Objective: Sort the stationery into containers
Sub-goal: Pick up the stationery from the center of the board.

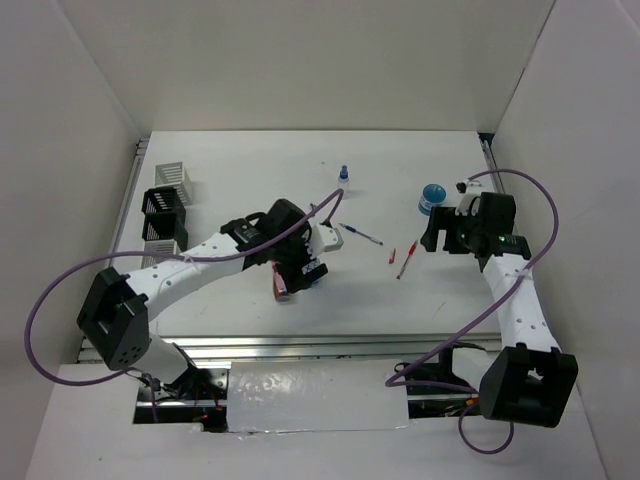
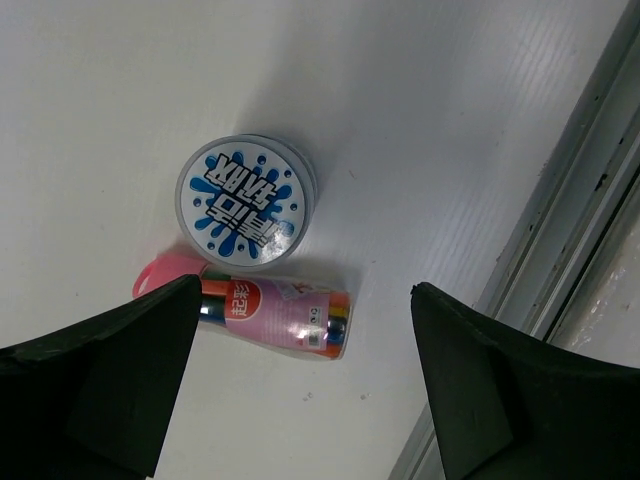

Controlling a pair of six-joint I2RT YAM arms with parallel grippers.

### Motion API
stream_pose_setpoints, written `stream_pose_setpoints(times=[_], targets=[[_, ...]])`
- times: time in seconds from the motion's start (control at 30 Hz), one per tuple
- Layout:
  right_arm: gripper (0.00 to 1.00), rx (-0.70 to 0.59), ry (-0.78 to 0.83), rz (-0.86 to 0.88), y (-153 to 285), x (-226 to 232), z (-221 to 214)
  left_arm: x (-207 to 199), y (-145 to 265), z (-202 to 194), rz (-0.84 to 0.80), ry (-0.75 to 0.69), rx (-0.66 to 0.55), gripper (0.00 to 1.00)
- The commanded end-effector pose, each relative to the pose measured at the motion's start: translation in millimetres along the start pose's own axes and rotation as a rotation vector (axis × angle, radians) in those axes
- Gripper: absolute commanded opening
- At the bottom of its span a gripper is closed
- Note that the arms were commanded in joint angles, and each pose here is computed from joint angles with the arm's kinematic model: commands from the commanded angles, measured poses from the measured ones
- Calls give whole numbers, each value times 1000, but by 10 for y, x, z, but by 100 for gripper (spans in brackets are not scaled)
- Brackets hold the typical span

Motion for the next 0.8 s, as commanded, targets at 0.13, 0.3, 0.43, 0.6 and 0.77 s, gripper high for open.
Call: stream_pose_setpoints(times=[0.13, 0.3, 0.43, 0.6, 0.77], targets=[[94, 18, 11, 24, -22, -12, -36, 32, -231, 118, 53, -57, 53, 98], [94, 26, 3, 17, -42, -31, -42, 109, -457, 155, 95, -44, 107, 98], [94, 25, 10, 14, -35, -43, -59, 157, -558, 140, 108, -23, 127, 96], [94, 38, 5, 17, -57, -59, -102, 230, -585, 73, 145, -7, 165, 94], [94, 40, 6, 23, -66, -56, -95, 270, -586, 18, 135, 25, 168, 91]])
Point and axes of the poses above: each gripper's point midway between its finger pads, its own y axis back along the fingers, its own x axis along the line the jaws close on, z = x × y, the point moved 8 cm from there along y, back along the fingers, and after that the axes turned 11 degrees about -y, right-handed, at the moved point
